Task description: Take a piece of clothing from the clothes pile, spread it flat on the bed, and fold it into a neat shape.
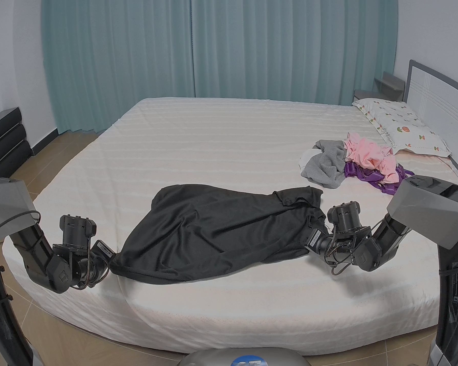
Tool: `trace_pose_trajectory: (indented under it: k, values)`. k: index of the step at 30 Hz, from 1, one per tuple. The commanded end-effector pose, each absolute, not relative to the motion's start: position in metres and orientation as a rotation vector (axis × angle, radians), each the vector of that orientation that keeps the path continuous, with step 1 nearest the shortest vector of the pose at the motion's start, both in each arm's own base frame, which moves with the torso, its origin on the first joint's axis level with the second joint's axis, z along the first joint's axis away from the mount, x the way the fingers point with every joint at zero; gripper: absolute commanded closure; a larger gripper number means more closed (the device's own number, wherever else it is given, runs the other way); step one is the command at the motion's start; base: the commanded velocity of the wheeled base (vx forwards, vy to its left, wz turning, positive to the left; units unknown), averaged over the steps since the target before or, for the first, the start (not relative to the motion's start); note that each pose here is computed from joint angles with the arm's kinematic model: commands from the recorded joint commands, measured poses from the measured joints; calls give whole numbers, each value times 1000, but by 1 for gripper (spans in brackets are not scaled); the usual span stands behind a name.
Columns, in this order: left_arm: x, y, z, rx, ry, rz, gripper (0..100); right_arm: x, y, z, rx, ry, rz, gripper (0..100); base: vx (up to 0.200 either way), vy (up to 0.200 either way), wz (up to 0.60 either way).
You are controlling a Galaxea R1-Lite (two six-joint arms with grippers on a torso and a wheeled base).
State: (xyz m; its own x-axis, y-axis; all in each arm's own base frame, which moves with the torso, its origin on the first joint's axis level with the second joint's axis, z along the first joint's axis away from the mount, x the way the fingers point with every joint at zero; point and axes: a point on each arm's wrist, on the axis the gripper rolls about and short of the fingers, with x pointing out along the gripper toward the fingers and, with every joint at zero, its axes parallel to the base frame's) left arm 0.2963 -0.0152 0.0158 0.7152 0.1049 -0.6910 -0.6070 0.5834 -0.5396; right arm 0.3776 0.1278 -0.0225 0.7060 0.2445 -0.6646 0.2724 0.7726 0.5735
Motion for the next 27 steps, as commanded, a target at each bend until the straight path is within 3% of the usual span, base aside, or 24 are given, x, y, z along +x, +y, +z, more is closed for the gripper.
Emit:
trace_pose_trajectory:
  k: [1,9,19,25,26,27]
  values:
    - [296,-15,16,-855,659,452,100,367,123,-3,718,787,-11,100,0,0,0]
    - [294,-16,17,-848,659,453,100,346,117,31,749,763,10,100,0,0,0]
    - [283,-17,34,-826,637,423,100,305,92,76,765,875,29,100,0,0,0]
    - [273,-16,42,-775,634,400,100,289,84,69,690,963,20,100,0,0,0]
    - [271,-16,44,-766,637,397,100,285,83,65,664,981,23,0,0,0,0]
    - [269,-16,46,-757,642,395,100,281,82,61,639,998,26,0,0,0,0]
